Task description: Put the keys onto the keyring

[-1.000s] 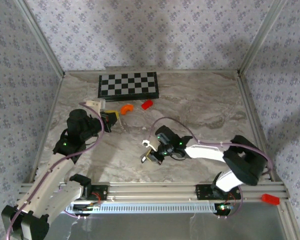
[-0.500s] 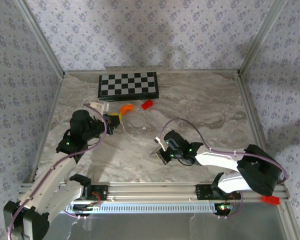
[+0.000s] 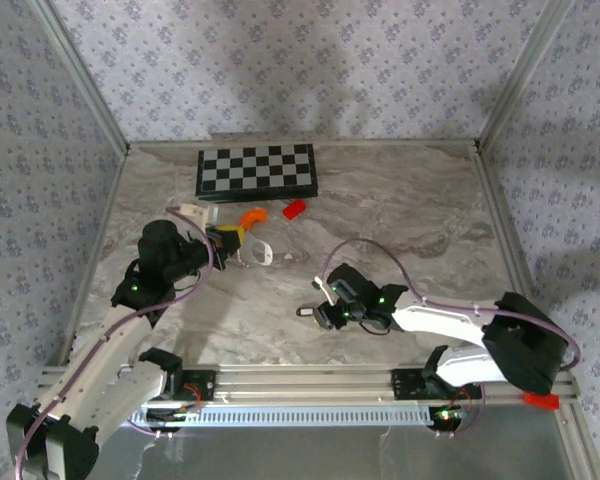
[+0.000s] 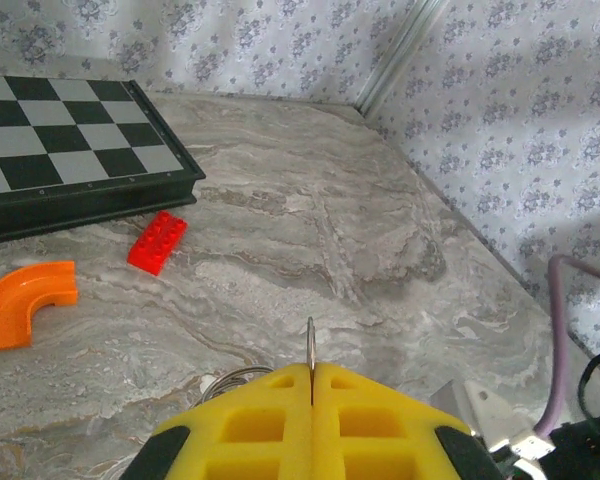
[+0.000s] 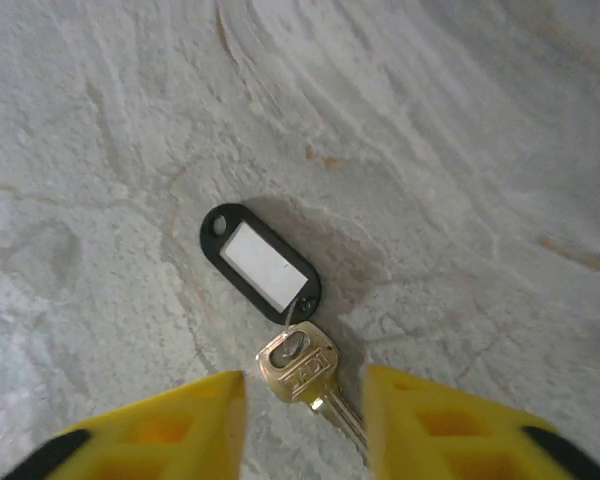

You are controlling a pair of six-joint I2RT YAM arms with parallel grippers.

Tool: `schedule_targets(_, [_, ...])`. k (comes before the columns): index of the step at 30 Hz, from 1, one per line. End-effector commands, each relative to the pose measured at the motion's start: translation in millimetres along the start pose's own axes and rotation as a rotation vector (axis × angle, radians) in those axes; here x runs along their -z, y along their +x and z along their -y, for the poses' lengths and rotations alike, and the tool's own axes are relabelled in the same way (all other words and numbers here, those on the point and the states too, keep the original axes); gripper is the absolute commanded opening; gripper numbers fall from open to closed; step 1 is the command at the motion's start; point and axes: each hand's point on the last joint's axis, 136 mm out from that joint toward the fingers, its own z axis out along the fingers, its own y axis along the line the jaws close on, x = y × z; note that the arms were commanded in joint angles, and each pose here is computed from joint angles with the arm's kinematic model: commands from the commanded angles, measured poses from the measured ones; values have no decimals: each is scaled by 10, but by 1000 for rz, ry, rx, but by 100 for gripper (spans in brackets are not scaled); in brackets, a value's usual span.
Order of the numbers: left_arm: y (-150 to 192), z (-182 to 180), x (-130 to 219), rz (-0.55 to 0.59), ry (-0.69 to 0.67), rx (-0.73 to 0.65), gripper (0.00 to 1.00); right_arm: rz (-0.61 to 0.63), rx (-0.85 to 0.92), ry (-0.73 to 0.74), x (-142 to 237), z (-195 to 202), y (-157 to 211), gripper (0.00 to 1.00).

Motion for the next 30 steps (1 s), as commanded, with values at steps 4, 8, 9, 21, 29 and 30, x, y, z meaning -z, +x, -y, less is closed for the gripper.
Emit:
schedule_targets(4, [-147, 104, 61, 55, 32, -39, 0, 16, -1, 33, 390, -35, -397, 43])
schedule_targets(8, [-128, 97, 64, 59, 34, -38, 0, -63, -18, 45, 369, -10, -398, 43])
schedule_targets(9, [-125, 95, 67, 59, 33, -38, 0, -89, -20, 48, 335, -7, -374, 42])
schedule_targets(21, [-120, 83, 81, 64, 24, -46, 0, -318, 17, 80, -55, -31, -155, 33])
schedule_targets(29, [-122, 69, 67, 62, 20, -49, 0, -398, 35, 77, -163, -44, -66, 27])
schedule_targets(30, [-120, 66, 62, 62, 20, -48, 0, -402, 33, 75, -174, -48, -62, 27])
